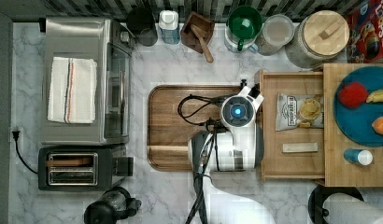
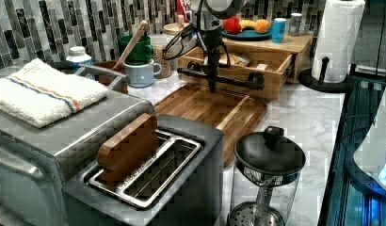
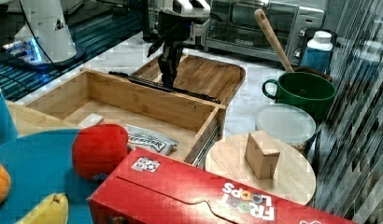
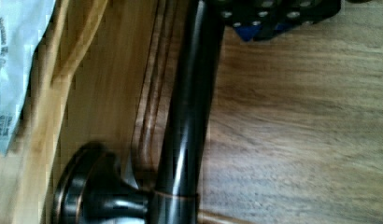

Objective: Close the drawer.

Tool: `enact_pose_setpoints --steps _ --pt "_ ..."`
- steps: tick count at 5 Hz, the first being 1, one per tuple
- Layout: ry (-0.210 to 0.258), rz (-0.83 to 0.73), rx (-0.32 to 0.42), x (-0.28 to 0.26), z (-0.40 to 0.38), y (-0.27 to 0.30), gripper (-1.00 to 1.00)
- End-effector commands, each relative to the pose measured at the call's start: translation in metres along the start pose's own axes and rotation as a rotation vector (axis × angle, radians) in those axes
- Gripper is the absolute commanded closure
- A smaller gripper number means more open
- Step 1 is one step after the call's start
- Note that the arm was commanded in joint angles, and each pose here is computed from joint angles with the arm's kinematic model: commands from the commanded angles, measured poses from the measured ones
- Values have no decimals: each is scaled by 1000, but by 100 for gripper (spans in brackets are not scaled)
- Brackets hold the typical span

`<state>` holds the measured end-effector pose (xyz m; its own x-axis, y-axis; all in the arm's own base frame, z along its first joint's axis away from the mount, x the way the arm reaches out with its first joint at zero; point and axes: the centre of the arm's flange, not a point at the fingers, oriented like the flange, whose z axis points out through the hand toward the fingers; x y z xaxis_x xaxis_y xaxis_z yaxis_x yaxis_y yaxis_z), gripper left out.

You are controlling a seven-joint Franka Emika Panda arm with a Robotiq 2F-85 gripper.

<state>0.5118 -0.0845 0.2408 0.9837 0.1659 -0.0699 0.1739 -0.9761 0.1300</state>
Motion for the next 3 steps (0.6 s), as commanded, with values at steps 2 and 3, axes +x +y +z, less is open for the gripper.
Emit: enact_pose_setpoints --steps 2,3 --pt "71 12 -77 -28 -49 147 100" --pt "97 7 -76 -32 -43 187 100"
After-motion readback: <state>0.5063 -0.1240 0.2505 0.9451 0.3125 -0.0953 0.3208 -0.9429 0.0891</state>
